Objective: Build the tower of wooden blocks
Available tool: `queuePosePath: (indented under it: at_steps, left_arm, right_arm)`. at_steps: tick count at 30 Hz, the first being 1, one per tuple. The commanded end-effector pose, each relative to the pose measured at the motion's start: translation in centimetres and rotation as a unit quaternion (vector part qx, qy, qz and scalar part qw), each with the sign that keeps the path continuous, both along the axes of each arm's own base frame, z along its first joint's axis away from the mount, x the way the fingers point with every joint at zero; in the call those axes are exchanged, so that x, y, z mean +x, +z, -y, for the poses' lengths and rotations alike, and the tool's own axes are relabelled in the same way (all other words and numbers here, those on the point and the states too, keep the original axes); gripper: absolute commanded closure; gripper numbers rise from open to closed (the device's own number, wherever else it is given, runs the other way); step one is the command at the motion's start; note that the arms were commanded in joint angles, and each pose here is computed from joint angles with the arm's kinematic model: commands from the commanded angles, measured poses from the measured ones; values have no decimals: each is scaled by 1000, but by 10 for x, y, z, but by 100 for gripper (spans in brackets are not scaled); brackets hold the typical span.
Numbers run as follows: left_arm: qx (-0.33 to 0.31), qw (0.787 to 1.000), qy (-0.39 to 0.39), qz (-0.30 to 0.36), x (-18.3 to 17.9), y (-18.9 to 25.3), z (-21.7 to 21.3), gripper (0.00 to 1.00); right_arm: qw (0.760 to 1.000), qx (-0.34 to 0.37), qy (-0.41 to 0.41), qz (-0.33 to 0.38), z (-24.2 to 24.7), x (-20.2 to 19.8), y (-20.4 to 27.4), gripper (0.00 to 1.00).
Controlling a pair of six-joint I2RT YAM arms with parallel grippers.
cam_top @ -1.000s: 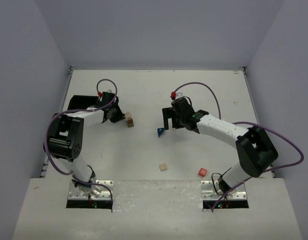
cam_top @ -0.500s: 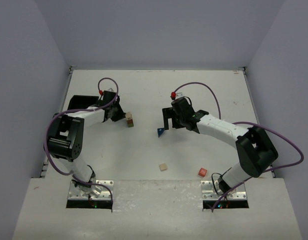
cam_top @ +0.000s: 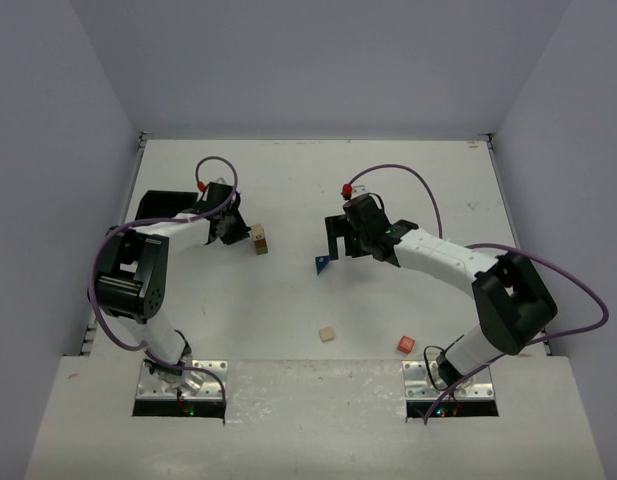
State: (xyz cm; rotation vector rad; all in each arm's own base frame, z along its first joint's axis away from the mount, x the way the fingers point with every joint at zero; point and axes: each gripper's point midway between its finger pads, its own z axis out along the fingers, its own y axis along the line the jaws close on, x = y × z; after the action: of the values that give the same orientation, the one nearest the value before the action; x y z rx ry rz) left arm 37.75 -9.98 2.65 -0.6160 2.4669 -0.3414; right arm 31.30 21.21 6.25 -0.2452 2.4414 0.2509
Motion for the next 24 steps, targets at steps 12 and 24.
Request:
queuePosePath:
  at_steps: [12, 24]
  left_arm:
    - [3, 998, 2, 63, 9, 44, 5, 100]
    - [3, 998, -5, 70, 3, 50, 11, 100]
  right_arm:
    - [1000, 10, 4, 17, -4, 9, 12, 1]
    - [1000, 11, 4, 16, -4, 8, 12, 1]
